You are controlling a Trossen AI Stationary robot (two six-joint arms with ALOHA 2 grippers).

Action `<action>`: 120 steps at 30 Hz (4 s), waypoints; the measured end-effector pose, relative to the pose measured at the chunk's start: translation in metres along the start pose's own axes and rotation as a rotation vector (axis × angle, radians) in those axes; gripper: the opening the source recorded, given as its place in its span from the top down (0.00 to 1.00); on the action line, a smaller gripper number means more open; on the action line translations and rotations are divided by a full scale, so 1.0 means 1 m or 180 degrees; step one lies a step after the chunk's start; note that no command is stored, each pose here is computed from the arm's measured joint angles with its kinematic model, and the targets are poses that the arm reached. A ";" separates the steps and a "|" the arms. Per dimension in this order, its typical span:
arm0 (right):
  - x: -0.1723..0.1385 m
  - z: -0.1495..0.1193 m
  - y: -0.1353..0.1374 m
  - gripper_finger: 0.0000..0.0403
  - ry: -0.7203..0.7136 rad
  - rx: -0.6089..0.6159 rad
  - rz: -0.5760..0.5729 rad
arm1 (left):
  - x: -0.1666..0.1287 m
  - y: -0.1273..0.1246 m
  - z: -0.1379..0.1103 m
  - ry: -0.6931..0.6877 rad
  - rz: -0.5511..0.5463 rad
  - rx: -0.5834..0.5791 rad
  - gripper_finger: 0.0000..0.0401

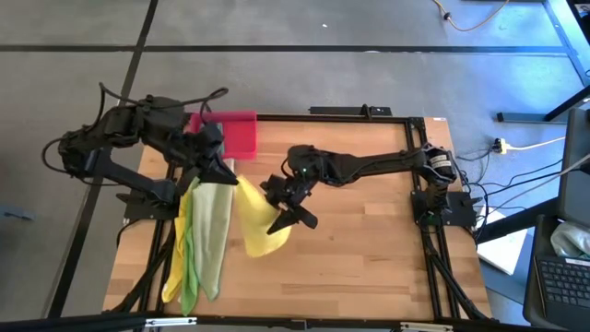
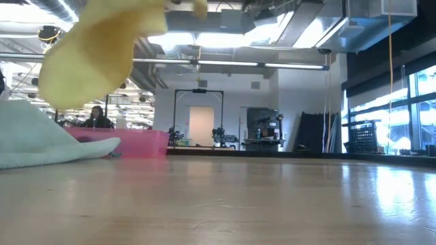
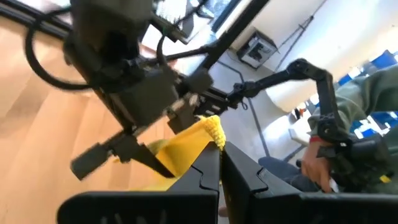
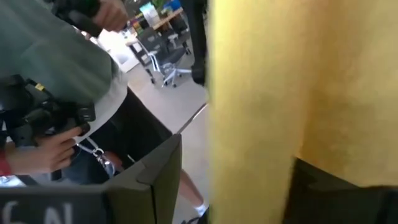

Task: Fold microfiber towels
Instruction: Fold the right yellow microfiber towel on the table

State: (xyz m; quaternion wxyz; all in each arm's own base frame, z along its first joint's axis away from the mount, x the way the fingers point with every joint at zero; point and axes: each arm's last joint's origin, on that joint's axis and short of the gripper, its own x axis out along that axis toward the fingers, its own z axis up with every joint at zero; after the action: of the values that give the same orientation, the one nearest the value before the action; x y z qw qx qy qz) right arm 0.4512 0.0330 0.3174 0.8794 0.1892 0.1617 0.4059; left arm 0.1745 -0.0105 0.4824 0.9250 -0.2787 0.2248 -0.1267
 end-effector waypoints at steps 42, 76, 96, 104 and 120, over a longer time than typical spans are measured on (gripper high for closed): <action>-0.018 -0.050 -0.007 0.90 0.1223 0.0641 0.0072 | -0.016 0.006 -0.013 0.0185 0.0329 -0.0159 1.00; -0.116 -0.023 0.042 0.99 0.2250 -0.0058 -0.3141 | 0.049 0.057 -0.011 0.0748 0.2372 0.1353 1.00; -0.089 -0.123 0.121 0.99 0.2641 0.1080 -0.2090 | 0.163 0.091 -0.116 0.1025 0.1891 0.0881 1.00; -0.053 -0.144 0.140 0.99 0.2367 0.1047 -0.1291 | 0.171 0.065 -0.129 0.1208 0.1066 0.0650 1.00; -0.103 -0.054 0.160 0.99 0.2140 0.0064 -0.3931 | 0.115 0.085 -0.076 0.0856 0.2352 0.1017 1.00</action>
State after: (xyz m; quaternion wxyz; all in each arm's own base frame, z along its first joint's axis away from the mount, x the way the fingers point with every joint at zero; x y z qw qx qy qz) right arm 0.2595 0.0595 0.3573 0.8496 -0.0648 0.5064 -0.1327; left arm 0.2469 -0.0174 0.3373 0.9023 -0.0135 0.4058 0.1449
